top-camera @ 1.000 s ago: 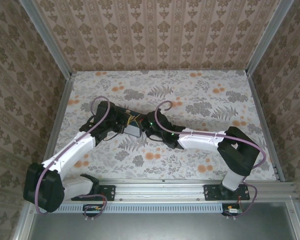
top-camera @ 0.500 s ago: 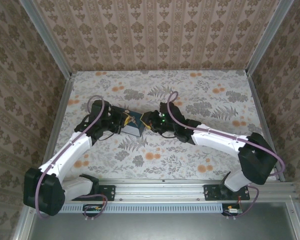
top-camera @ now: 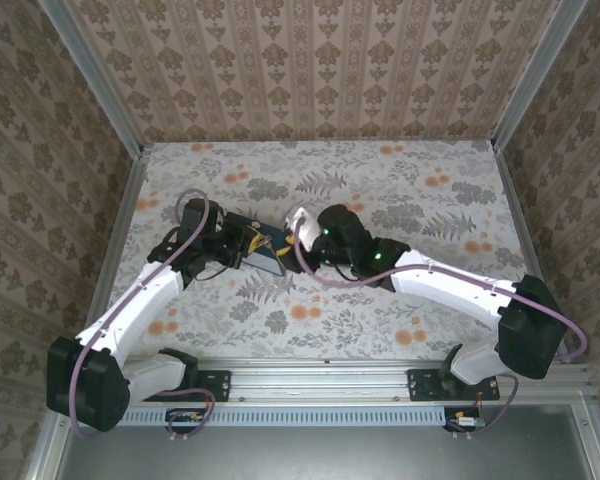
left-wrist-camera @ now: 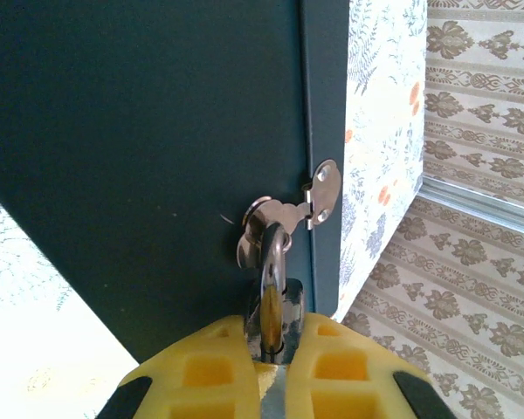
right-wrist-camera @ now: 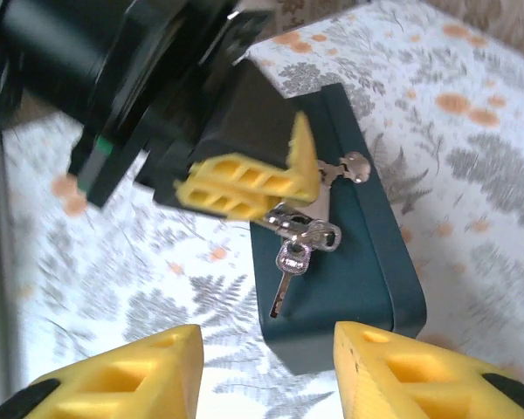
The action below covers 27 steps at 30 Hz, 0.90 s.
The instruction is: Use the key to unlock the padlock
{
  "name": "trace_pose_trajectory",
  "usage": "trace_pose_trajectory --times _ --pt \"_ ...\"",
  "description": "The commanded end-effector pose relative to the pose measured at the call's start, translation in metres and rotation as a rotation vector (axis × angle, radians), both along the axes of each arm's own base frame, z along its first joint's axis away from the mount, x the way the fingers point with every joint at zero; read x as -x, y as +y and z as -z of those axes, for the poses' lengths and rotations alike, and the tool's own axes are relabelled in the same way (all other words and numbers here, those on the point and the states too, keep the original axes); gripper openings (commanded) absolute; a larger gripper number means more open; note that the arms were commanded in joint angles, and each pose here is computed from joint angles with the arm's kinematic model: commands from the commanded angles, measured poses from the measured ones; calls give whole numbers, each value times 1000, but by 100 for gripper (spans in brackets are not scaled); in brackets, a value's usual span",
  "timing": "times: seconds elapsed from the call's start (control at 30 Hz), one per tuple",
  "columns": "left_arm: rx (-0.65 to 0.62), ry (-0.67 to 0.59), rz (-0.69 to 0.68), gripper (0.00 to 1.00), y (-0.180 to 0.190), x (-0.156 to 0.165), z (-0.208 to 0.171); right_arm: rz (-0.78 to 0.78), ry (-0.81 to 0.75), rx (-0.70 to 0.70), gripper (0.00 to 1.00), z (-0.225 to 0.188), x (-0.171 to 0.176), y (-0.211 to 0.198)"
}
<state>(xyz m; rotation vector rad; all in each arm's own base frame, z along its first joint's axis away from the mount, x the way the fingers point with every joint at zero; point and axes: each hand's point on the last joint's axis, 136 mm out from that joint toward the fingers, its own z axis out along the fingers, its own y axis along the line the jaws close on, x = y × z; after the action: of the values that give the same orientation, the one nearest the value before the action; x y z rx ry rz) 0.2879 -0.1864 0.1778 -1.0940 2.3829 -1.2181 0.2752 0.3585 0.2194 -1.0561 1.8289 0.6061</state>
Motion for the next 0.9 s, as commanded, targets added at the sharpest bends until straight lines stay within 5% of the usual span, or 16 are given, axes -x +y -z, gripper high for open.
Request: trace_pose_trajectory --times 0.0,0.27,0.87 --pt "43 -106 32 0 -8 -4 -39 -83 -374 159 48 -3 -14 10" --pt "37 -104 40 0 -11 -2 -38 -81 -578 245 50 1 -29 33" --pt "50 -106 61 0 -18 2 -39 -75 -613 329 35 19 -44 42"
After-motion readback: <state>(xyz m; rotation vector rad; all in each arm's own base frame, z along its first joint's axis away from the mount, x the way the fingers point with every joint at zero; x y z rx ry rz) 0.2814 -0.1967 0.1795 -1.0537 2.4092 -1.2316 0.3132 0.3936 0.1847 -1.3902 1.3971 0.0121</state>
